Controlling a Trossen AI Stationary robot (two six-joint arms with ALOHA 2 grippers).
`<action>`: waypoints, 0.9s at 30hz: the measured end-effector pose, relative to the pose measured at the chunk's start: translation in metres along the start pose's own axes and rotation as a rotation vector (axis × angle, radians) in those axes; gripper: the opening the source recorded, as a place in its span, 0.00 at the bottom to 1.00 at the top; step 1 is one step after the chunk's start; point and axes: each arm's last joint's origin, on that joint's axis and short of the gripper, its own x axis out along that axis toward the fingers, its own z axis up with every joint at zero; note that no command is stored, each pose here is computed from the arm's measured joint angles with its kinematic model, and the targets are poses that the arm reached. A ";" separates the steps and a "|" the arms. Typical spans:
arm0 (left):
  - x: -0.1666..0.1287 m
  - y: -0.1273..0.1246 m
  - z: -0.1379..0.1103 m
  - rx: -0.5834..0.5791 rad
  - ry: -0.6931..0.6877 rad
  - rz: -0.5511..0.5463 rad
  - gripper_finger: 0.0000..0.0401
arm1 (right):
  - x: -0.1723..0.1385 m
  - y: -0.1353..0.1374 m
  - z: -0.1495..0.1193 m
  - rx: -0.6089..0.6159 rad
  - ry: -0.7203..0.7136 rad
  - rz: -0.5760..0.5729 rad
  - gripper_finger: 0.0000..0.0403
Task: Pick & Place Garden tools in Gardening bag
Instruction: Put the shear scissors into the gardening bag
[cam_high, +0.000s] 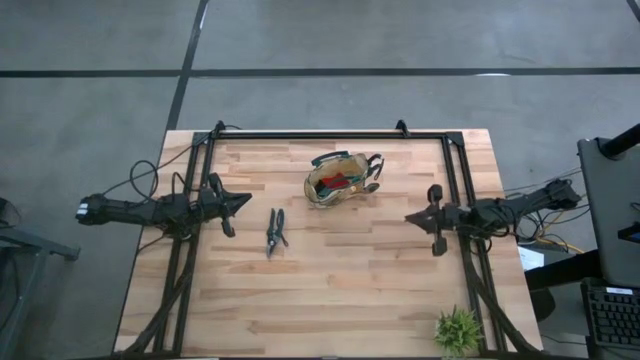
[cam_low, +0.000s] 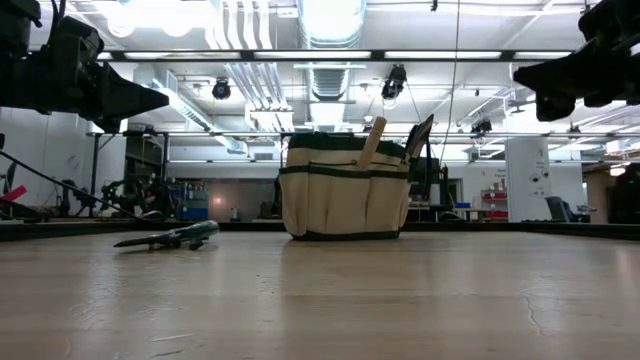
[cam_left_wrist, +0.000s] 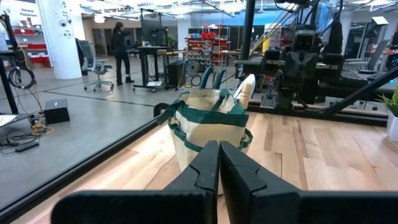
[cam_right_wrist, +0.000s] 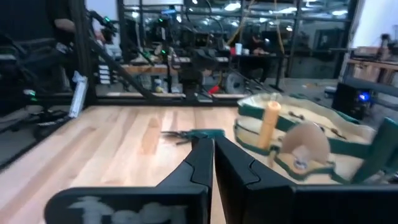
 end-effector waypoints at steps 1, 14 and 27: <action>0.000 0.000 0.000 0.000 0.000 -0.001 0.05 | 0.000 0.000 -0.001 -0.004 0.008 -0.010 0.02; 0.000 0.000 0.000 0.000 0.000 0.000 0.04 | -0.001 -0.001 -0.003 0.007 0.033 -0.023 0.02; 0.000 0.000 0.004 -0.130 -0.040 0.007 0.04 | -0.001 -0.001 -0.003 0.007 0.032 -0.022 0.02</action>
